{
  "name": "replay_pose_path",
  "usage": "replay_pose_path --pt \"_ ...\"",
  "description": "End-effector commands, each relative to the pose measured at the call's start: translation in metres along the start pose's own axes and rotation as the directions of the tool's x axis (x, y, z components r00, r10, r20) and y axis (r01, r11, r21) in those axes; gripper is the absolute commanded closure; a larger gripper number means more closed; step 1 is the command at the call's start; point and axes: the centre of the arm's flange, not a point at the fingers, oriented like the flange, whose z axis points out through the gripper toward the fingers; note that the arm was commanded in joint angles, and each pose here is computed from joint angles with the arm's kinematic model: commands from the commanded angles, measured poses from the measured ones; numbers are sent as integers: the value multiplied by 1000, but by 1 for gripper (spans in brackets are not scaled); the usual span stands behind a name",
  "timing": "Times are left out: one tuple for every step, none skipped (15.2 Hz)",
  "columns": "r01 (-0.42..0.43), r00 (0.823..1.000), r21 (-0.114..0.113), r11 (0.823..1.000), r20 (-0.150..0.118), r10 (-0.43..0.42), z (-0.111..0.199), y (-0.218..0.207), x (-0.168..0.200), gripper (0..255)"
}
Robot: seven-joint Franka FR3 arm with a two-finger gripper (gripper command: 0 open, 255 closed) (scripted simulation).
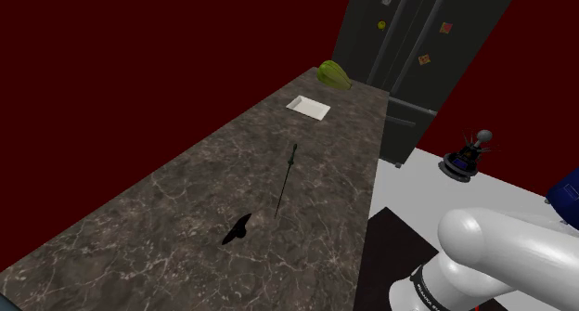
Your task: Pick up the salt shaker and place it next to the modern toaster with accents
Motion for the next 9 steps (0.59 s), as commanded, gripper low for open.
replay_pose_path --pt "0 1000 0 1000 0 0 1 0 0 255" --pt "0 1000 0 1000 0 0 1 0 0 255" --pt "0 1000 0 1000 0 0 1 0 0 255" --pt "0 1000 0 1000 0 0 1 0 0 255" --pt "0 1000 0 1000 0 0 1 0 0 0" --pt "0 1000 0 1000 0 0 1 0 0 0" --pt "0 1000 0 1000 0 0 1 0 0 0" --pt "0 1000 0 1000 0 0 1 0 0 0" --pt "0 1000 0 1000 0 0 1 0 0 0"
